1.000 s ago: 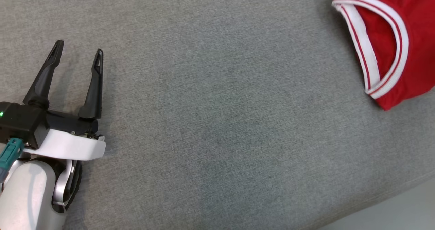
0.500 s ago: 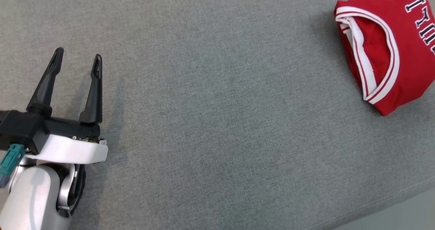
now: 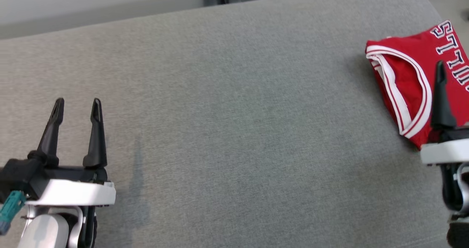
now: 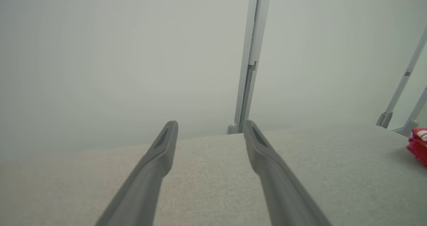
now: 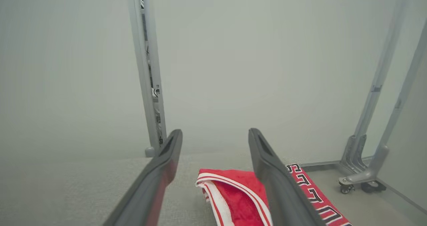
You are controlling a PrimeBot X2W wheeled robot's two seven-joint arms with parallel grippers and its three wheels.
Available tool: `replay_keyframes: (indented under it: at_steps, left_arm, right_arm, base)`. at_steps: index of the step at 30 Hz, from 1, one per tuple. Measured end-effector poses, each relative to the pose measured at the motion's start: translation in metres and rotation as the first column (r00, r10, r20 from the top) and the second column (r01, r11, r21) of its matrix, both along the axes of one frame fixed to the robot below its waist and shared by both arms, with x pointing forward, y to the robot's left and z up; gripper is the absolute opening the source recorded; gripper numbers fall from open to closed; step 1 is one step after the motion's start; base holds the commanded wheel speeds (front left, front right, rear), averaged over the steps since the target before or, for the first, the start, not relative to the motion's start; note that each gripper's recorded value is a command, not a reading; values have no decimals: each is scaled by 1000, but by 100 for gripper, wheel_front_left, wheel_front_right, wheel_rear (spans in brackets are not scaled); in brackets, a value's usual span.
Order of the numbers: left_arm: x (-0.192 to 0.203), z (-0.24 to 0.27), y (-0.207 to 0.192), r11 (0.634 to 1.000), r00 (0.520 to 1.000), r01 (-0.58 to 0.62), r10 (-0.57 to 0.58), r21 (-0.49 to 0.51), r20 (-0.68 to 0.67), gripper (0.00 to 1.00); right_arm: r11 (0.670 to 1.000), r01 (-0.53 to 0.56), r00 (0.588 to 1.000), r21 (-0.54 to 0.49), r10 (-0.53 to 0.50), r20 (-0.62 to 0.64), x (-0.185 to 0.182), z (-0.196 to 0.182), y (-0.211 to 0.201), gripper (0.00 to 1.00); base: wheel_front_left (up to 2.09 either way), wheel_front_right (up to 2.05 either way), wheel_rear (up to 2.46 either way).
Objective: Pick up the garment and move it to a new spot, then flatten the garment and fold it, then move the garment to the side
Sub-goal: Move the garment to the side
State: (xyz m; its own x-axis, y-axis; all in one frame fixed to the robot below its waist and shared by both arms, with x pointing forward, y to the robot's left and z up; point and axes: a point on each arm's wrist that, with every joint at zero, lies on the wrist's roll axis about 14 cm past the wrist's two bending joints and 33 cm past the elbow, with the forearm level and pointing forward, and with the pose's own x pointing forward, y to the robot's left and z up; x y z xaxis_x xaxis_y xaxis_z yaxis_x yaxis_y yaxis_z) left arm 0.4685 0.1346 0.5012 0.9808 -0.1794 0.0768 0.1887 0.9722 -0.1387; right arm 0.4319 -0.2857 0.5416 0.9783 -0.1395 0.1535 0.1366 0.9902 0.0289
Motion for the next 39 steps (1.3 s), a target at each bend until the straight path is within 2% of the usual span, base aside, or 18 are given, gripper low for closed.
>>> replay_keyframes:
  at_steps: [6, 14, 28, 39]
  left_arm:
    - [-29, 8, 28, 997, 997, -79, 79, -3, 2, 100]
    - [-69, 14, 51, 990, 990, -139, 139, 22, -1, 100]
    - [-117, 23, 66, 982, 984, -179, 180, 55, -13, 100]
    - [-121, 24, 67, 983, 984, -175, 176, 62, -23, 100]
  right_arm:
    - [994, -107, 994, 23, 107, 9, -13, 11, 51, 100]
    - [979, -200, 979, 43, 201, -27, -33, 9, 89, 100]
    - [970, -240, 967, 42, 242, -77, -72, 4, 105, 100]
    - [973, -227, 969, 50, 230, -84, -79, 3, 102, 100]
  base:
    - [0, 0, 0]
    - [0, 0, 0]
    - [0, 0, 0]
    - [0, 0, 0]
